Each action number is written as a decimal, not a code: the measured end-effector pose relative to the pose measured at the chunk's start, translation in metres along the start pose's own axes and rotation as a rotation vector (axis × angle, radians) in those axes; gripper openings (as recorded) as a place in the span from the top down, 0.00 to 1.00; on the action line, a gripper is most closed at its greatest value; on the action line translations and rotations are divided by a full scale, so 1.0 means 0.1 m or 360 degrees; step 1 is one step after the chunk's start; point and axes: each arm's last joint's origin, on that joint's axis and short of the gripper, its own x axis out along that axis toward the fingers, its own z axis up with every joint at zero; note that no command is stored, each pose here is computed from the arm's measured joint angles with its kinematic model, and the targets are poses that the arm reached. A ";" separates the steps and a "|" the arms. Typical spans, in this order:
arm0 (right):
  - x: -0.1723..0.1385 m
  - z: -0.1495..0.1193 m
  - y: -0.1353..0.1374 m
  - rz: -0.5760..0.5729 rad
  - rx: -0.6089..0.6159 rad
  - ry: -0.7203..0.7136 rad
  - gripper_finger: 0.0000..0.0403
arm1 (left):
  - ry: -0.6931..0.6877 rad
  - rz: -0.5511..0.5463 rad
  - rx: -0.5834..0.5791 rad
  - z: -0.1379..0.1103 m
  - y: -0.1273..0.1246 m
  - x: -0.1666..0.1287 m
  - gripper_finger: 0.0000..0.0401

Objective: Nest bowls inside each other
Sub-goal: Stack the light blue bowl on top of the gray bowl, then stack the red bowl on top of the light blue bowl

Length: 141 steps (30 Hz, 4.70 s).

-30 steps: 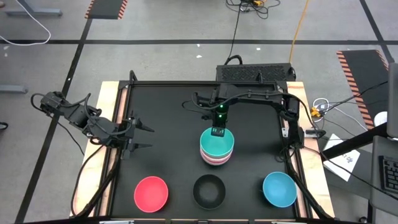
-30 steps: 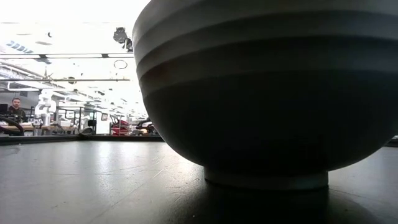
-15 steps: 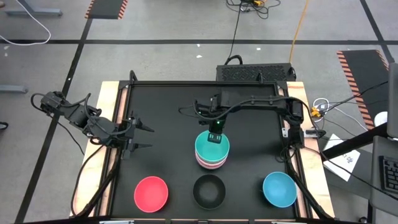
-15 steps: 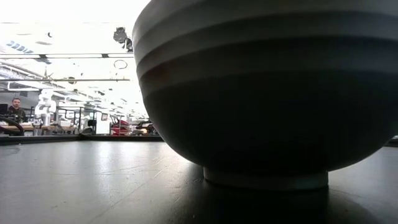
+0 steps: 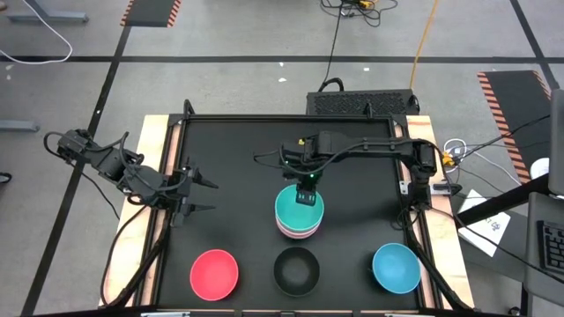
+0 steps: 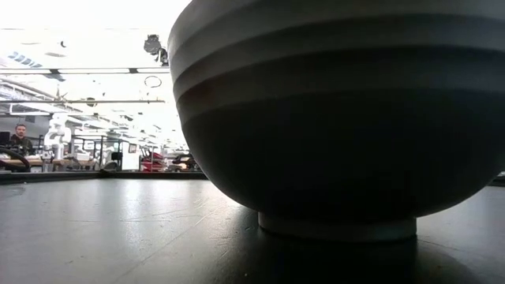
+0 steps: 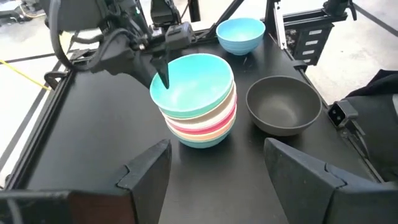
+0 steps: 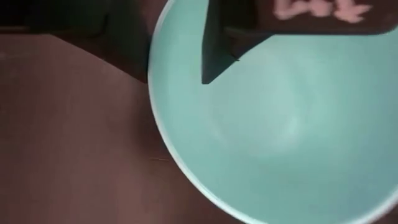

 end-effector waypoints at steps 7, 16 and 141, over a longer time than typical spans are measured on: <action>-0.22 -0.02 -0.04 0.0008 0.0051 -0.0141 0.51 | 0.0008 0.0000 0.0003 -0.01 0.00 0.00 0.36; -0.78 -0.28 0.09 -0.0224 -0.0030 -0.0407 0.46 | 0.0076 0.0007 0.0002 -0.07 -0.01 0.03 0.36; -0.12 -2.69 -0.55 0.0197 -0.0340 -0.2069 0.47 | 0.1190 -0.0203 -0.1236 -1.29 -0.99 0.91 0.27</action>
